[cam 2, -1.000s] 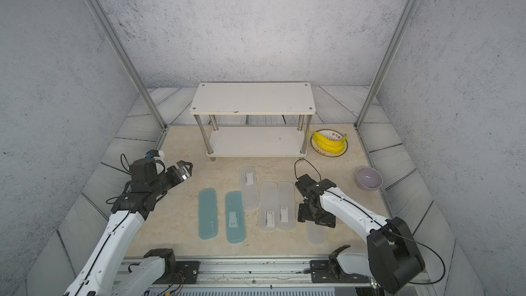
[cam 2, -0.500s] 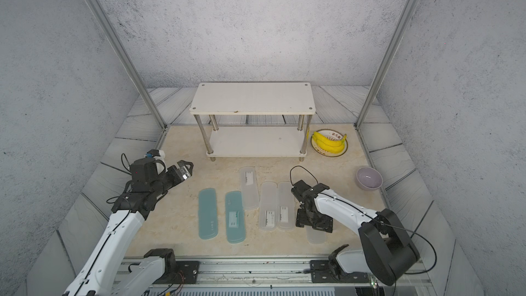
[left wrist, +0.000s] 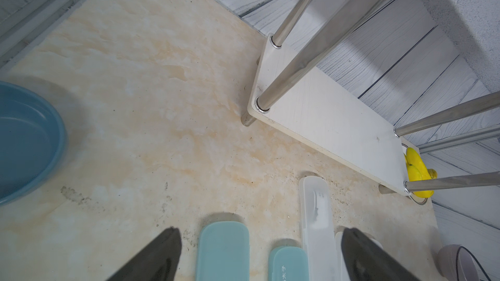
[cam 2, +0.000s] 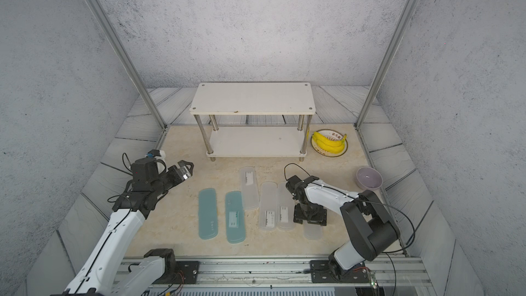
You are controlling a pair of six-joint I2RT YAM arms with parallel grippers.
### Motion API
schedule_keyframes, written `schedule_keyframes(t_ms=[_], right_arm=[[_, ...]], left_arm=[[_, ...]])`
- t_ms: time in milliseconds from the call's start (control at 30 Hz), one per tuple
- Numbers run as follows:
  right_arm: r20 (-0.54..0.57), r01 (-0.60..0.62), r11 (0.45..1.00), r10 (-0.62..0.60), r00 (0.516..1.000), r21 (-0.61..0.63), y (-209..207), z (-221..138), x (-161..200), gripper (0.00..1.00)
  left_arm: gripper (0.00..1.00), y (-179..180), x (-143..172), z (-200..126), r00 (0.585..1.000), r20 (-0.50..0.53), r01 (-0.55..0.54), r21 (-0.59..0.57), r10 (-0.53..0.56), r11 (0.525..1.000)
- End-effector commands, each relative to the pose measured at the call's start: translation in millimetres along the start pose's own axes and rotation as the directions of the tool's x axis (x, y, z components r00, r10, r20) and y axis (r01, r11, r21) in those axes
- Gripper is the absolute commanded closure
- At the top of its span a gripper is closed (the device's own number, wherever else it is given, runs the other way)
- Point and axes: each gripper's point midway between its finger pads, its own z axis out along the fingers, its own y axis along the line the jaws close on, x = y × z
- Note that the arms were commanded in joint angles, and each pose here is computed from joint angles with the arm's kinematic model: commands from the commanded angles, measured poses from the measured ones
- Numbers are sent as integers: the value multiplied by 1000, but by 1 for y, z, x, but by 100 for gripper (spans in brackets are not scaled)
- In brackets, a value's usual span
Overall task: Place the pencil cases on the shelf according to color
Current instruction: Move the pencil case to the center of the board.
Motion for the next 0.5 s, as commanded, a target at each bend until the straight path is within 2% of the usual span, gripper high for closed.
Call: schedule_keyframes(t_ms=[0, 200, 333, 467], right_arm=[[115, 1, 1000, 2, 993, -25, 20, -4, -41, 16], [151, 27, 999, -32, 988, 33, 19, -23, -75, 15], [181, 15, 1000, -17, 983, 14, 8, -35, -66, 13], [211, 29, 995, -8, 977, -94, 7, -33, -47, 9]], left_arm=[[1, -3, -2, 0, 1000, -3, -15, 5, 15, 1000], [1, -3, 0, 1, 1000, -10, -16, 6, 16, 1000], [2, -3, 0, 1, 1000, -9, -16, 9, 16, 1000], [1, -4, 1, 2, 1000, -12, -6, 20, 6, 1000]])
